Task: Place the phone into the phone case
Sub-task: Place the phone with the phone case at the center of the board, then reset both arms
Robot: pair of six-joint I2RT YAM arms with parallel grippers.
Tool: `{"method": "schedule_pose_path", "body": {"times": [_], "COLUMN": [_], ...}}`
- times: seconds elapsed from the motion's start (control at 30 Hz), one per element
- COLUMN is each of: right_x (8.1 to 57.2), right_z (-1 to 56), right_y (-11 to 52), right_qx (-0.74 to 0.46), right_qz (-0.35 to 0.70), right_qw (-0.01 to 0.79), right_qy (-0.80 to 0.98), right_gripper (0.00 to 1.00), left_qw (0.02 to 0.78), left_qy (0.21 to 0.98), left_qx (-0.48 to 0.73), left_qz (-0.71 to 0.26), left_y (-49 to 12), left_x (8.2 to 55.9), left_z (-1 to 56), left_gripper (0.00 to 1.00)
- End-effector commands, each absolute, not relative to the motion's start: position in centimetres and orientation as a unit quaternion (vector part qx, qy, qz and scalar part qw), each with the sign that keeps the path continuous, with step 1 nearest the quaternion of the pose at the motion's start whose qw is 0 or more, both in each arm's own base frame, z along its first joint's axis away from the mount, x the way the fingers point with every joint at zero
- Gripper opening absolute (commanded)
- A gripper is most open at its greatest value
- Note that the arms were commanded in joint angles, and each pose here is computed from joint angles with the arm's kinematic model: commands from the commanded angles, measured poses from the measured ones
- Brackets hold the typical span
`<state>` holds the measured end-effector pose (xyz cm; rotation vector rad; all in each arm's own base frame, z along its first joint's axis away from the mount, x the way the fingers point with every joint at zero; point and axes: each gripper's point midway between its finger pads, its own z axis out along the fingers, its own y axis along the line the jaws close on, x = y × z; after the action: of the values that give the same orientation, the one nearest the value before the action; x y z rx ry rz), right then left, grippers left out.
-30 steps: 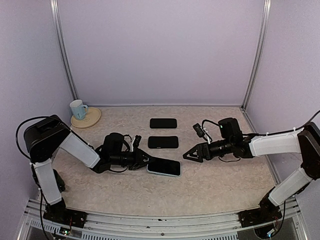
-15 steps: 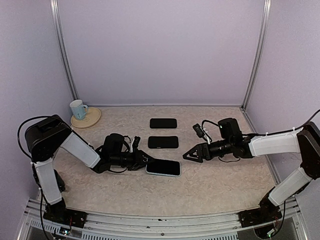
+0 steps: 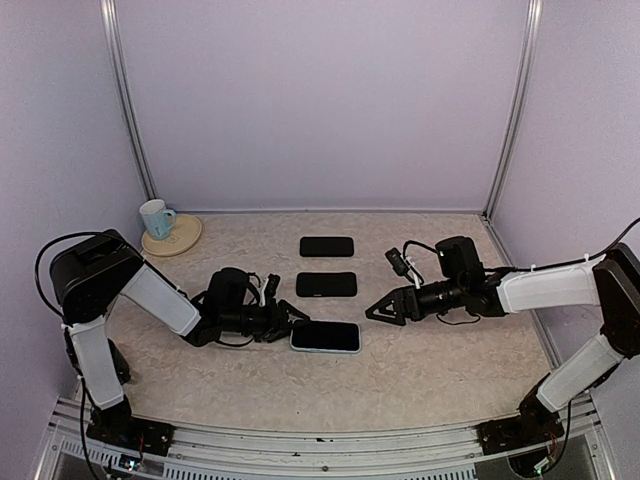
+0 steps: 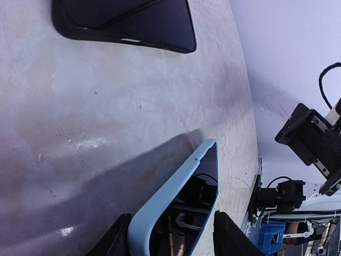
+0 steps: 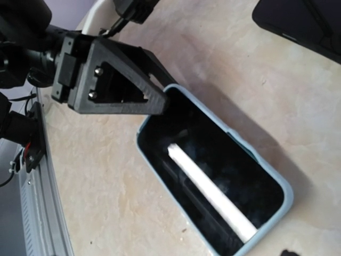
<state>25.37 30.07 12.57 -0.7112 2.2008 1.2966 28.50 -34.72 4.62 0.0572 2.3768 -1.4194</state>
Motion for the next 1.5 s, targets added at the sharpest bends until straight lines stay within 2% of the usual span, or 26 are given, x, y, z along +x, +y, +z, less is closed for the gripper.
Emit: {"method": "schedule_pose_path", "body": {"times": [0.0,0.17,0.57,0.8,0.9,0.93,1.23,1.47], "right_x": [25.6,25.6,25.6,25.9,26.4,26.6,30.2,31.9], "right_z": [11.8,11.8,11.6,11.5,11.6,11.6,13.0,17.7], "right_y": [29.8,29.8,29.8,29.4,29.0,28.8,23.9,18.3], "right_qx": [-0.252,-0.252,-0.251,-0.252,-0.254,-0.253,-0.206,-0.137], "right_qz": [0.473,0.473,0.472,0.455,0.434,0.424,0.268,0.156], "right_qw": [0.241,0.241,0.240,0.248,0.263,0.268,0.365,0.485], "right_qy": [0.809,0.809,0.810,0.817,0.824,0.827,0.867,0.850], "right_gripper": [0.87,0.87,0.87,0.88,0.99,1.00,1.00,1.00], "left_qw": [0.213,0.225,0.238,0.275,0.303,0.314,0.436,0.511], "left_qy": [0.846,0.855,0.874,0.875,0.868,0.865,0.855,0.831], "left_qx": [0.018,0.019,0.013,0.006,0.014,0.018,0.028,-0.008], "left_qz": [-0.488,-0.467,-0.423,-0.399,-0.393,-0.390,-0.278,-0.221], "left_y": [-34.3,-34.0,-33.3,-31.8,-31.1,-30.8,-25.8,-21.5], "left_x": [29.8,30.3,30.7,30.7,30.7,30.8,32.0,31.9], "left_z": [5.3,5.6,5.6,7.2,8.8,9.4,15.0,19.5], "left_gripper": [0.54,0.66,0.79,0.98,0.99,0.99,0.99,0.99]}}
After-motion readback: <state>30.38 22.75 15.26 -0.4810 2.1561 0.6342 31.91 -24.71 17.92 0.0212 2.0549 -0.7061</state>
